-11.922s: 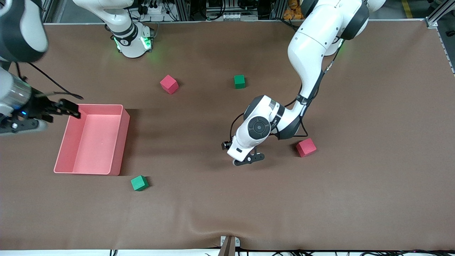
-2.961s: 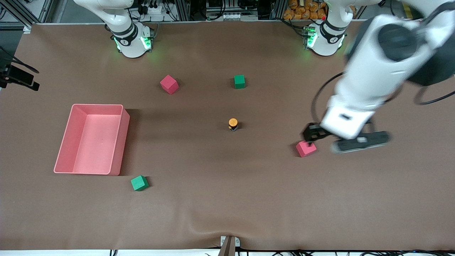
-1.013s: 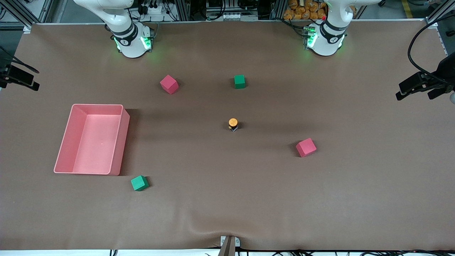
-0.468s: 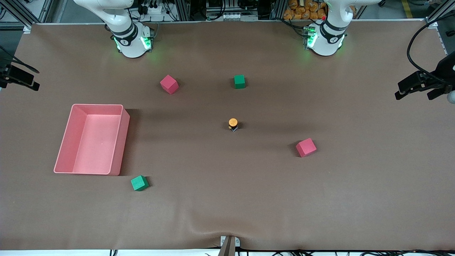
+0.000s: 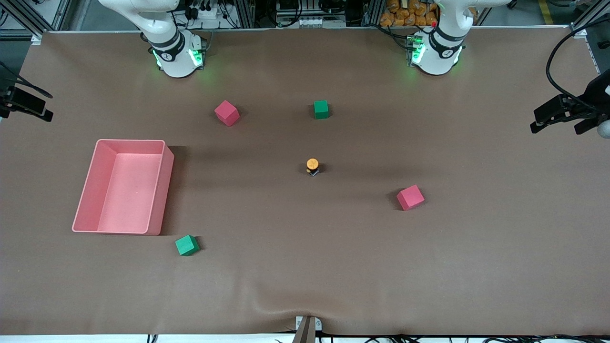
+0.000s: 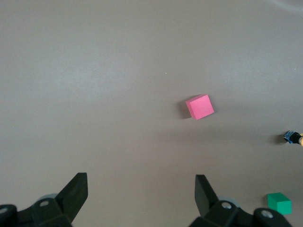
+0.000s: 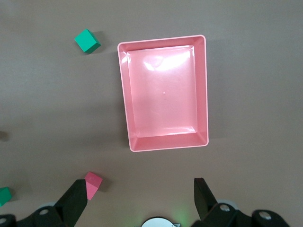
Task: Place and upright button with both arms
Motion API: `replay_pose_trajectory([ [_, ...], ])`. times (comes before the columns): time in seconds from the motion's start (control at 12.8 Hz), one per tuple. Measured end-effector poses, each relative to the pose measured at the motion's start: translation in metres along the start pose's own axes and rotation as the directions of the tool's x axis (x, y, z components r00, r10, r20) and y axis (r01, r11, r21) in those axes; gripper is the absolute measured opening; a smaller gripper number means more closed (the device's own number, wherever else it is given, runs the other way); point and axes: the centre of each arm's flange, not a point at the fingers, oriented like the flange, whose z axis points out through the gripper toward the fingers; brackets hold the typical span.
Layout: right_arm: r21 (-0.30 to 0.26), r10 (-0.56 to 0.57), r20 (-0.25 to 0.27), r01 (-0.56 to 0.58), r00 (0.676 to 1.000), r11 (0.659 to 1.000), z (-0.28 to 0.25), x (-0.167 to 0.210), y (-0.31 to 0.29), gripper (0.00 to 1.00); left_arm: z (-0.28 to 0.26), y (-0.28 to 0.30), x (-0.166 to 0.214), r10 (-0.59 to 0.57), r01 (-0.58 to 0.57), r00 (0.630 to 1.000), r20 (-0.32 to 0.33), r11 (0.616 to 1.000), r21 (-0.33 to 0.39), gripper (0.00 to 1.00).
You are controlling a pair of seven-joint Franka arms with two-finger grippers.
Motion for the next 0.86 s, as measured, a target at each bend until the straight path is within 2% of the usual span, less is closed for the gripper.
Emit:
replay_pose_trajectory([
  [0.86, 0.0, 0.0, 0.0, 0.0, 1.0, 1.0, 0.0001, 0.0, 0.0002, 1.0, -0.0018, 0.0024, 0.0002, 0.004, -0.004, 1.0, -0.005, 1.0, 0.0, 1.0],
])
